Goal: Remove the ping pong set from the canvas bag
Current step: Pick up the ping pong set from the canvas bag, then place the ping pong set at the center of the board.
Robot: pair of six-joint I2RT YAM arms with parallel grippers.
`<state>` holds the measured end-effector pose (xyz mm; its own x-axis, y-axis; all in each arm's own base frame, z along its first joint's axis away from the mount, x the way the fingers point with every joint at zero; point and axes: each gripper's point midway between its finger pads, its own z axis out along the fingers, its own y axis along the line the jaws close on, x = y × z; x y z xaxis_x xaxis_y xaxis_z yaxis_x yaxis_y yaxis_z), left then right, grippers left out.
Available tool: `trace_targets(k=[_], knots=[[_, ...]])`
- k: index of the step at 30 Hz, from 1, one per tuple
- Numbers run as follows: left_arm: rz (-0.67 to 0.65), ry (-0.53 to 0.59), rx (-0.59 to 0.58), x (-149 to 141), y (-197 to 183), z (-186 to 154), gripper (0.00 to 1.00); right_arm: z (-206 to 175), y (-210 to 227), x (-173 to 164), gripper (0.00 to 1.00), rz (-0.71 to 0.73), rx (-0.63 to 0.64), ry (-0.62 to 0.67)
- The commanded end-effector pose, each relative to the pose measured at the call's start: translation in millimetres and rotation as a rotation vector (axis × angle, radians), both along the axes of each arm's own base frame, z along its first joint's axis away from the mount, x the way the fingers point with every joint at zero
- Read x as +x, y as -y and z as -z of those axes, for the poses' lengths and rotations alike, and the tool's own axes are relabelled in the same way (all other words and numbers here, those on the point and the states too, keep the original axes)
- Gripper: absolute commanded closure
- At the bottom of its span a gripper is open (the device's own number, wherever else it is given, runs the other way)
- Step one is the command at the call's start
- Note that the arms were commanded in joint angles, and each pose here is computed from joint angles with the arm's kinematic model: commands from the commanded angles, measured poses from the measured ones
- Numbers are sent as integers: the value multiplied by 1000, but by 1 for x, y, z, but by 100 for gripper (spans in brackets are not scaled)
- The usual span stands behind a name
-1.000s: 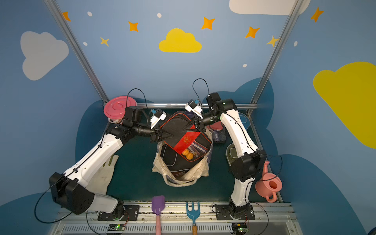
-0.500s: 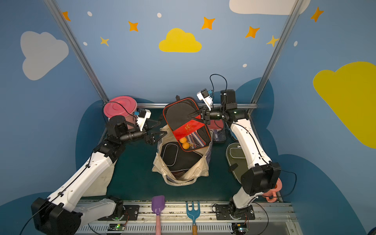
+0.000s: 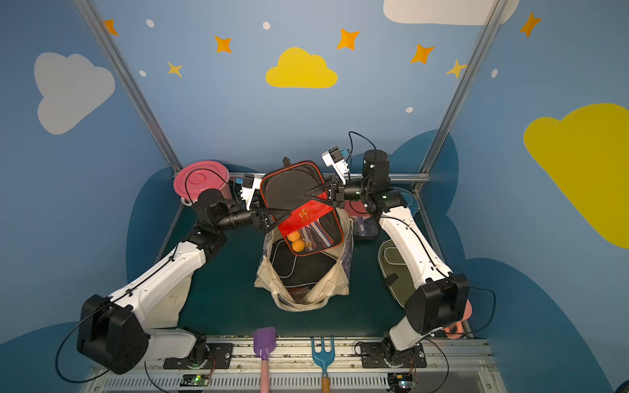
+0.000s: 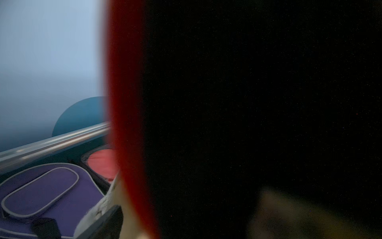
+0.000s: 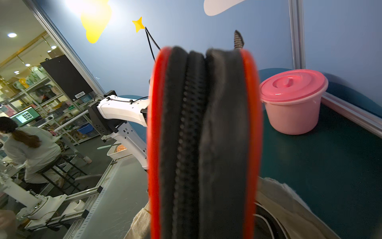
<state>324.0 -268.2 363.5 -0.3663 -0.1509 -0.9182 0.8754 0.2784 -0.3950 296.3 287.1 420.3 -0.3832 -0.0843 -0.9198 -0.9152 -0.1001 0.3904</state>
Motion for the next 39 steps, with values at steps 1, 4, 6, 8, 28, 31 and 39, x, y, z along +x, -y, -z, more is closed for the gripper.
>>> trace_targets(k=[1, 4, 6, 8, 28, 31, 39], knots=[[78, 78, -53, -13, 8, -30, 13, -35, 2, -17, 100, -30, 67, 120], [60, 78, -47, -12, 7, -30, 78, -31, -4, -12, 100, -17, 67, 104], [38, 92, -38, -13, 5, -32, 97, -28, -7, -8, 100, -1, 64, 93], [29, 116, -27, -17, 2, -38, 97, -25, -8, -6, 100, 7, 57, 84], [-523, 108, 190, 36, -132, -160, 97, 52, 8, -26, 10, 231, -285, 121], [-536, -11, 194, 66, -148, -129, 97, 68, -3, -35, 10, 200, -331, 113], [-465, -256, 224, 124, -149, -22, 97, 124, -15, -50, 10, 145, -476, 18]])
